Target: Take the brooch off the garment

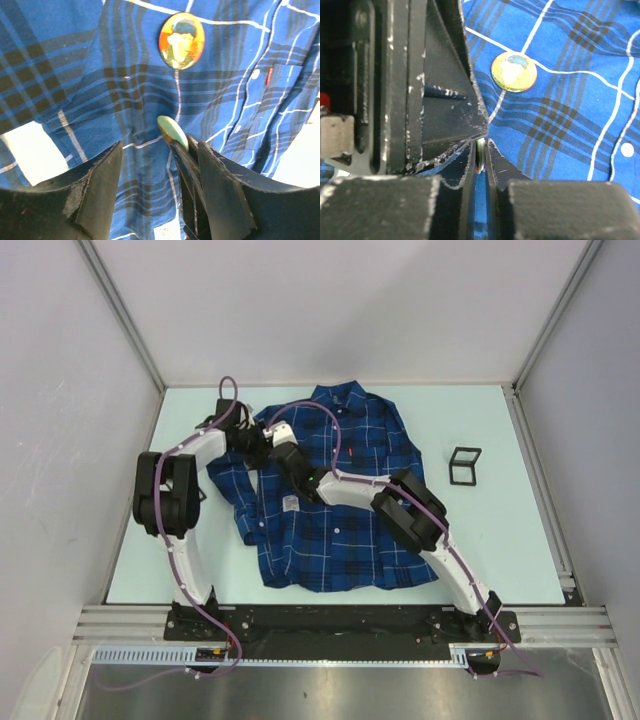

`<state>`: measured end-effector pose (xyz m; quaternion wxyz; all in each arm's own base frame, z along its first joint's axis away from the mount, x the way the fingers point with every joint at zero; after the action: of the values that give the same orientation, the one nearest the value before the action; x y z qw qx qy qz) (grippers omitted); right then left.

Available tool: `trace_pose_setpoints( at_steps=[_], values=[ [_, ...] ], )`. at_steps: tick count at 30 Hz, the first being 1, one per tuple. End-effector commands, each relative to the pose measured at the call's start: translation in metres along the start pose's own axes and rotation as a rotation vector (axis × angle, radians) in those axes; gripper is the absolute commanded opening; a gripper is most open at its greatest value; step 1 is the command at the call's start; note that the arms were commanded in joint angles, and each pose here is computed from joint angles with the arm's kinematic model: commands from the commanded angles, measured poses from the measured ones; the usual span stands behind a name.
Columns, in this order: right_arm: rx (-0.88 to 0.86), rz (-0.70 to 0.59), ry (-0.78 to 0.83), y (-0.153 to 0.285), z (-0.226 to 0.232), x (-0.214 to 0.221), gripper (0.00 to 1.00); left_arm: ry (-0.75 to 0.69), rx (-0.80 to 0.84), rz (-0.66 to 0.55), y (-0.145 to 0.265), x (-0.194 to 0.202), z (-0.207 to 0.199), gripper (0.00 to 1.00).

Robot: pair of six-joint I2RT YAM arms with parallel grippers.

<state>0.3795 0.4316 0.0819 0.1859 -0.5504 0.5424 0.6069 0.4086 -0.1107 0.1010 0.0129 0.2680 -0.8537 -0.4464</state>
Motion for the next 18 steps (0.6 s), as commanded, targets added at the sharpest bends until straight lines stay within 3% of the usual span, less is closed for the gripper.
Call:
trace_pose_setpoints(
  at_steps=[1,7,15,18],
  values=[
    [-0.132,0.042,-0.008,0.004,0.007,0.014,0.15,0.012,0.075,0.024,0.002,0.003,-0.01,0.66],
    [-0.33,-0.006,-0.137,0.013,0.004,0.006,0.24,0.016,0.077,0.052,-0.004,0.009,-0.006,0.57],
    [-0.45,-0.014,-0.268,0.016,-0.004,0.004,0.23,0.011,0.062,0.054,-0.008,0.01,-0.003,0.44],
    [-0.471,-0.034,-0.298,0.016,-0.008,0.003,0.21,0.004,0.063,0.068,-0.011,0.013,-0.003,0.5]
  ],
)
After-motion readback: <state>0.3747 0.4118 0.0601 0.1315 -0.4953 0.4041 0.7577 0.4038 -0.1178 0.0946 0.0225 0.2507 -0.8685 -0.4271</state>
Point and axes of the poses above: each gripper's point midway between its finger pads, its own y axis back along the fingers, its own z axis along the line the jaws close on, x = y × z, the point moved 6 cm from there along y, back along the fingers, and after that the axes turned 6 degrees about y, right-handed, at the moved point
